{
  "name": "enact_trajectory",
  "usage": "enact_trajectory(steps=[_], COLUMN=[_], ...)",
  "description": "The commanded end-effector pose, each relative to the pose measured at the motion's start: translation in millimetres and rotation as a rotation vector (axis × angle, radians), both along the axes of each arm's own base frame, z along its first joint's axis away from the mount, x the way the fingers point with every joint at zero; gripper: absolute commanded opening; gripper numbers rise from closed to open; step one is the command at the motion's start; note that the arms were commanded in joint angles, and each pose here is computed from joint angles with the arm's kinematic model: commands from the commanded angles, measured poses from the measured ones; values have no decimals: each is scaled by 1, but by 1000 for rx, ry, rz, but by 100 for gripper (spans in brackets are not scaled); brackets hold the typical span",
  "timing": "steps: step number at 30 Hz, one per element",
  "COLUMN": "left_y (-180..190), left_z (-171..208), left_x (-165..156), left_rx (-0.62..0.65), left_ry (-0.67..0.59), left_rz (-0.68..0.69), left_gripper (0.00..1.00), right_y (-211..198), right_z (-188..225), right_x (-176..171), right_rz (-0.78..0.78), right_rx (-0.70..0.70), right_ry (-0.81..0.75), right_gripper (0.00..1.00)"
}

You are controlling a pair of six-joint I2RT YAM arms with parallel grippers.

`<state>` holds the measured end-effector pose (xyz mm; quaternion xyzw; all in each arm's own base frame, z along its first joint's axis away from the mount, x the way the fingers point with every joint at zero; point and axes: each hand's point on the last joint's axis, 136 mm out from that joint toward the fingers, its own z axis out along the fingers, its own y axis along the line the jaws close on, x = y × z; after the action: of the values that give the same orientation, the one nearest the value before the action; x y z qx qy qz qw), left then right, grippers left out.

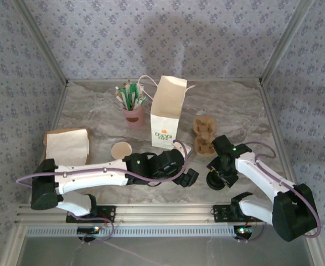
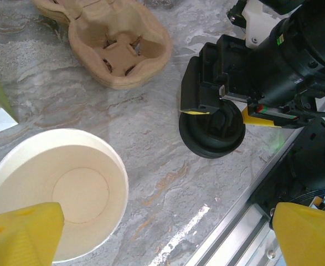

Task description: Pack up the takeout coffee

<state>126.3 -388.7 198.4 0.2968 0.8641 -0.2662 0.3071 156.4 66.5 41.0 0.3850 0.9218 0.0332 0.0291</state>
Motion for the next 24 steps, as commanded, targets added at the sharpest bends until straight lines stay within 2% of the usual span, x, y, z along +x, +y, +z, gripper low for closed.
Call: enact_trajectory(steps=[1,8,16,24], left_y=[-4,-5,-5,-4], left_z=[10,10,9,10], left_x=[0,0,1,1], left_rx=[-26,-27,-26,-26], left_ry=[-14,-14,-14,-15], left_rz=[5,3,5,6], left_gripper=[97,97,97,97], right_y=[-4,-4,-4,-4], right_z=[-3,-3,-2,13], right_x=[-6,-6,-7,-6], right_rz=[-2,-1,2,2], right_rx=[-16,-18,-15,-8], right_ry=[27,29,32,4], right_gripper=[79,79,74,73])
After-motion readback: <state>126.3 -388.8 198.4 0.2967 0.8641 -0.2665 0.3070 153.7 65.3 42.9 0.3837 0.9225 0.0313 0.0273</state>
